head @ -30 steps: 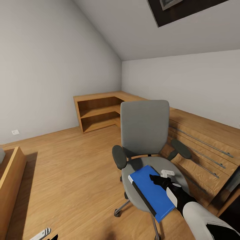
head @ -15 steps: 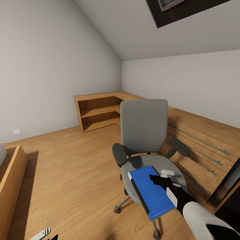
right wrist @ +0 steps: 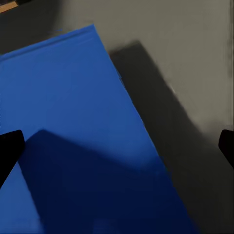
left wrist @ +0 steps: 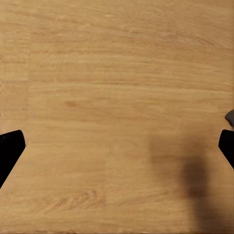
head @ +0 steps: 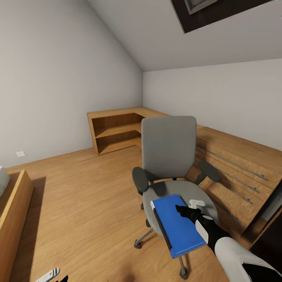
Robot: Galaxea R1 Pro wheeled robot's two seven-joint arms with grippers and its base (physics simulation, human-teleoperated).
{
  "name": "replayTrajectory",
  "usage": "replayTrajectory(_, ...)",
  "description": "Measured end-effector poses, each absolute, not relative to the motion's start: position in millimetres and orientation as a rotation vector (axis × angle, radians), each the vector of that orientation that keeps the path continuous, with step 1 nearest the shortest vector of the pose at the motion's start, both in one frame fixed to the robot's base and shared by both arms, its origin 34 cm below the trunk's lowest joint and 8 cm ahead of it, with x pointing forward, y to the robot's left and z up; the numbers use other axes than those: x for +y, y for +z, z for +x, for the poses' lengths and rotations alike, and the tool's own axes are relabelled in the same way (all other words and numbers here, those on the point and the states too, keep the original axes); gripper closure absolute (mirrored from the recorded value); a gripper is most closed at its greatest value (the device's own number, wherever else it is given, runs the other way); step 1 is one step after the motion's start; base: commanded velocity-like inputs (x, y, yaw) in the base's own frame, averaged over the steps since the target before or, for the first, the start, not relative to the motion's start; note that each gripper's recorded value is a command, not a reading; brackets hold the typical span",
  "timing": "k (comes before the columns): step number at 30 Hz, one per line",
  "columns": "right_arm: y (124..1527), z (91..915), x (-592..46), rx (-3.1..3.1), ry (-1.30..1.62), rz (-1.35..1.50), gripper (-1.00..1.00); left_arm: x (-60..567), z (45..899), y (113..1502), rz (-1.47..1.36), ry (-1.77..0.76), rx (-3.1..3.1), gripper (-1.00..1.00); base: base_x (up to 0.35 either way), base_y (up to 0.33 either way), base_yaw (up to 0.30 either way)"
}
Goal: In the bedroom, organize the workspace by keeping the computer under the desk, ensuring the monitor is on the desk, placing the keyboard on the desk next to the monitor, placing the mouse on the desk next to the keyboard, moving the folder from the swivel chair onto the desk next to the mouse, stacking the notebook on top of the folder with the pen on top of the notebook, and positioning the swivel chair next to the desk.
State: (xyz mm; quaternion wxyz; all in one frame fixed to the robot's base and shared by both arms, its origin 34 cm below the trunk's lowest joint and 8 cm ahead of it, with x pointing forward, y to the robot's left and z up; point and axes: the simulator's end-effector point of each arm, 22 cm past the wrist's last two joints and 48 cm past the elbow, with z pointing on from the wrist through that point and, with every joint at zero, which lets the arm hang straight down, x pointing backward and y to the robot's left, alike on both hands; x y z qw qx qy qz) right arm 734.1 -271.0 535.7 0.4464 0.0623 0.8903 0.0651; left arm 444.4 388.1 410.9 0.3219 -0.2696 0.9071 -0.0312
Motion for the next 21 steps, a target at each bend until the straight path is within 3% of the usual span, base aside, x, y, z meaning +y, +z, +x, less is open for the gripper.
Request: replayTrajectory(21, 536.2, 734.1, -271.3, 2.204, 0.160, 0.152, -1.00, 387.3, 444.3, 410.9, -0.709, -0.083, 2.381, -1.00, -0.026, 0.000, 0.000)
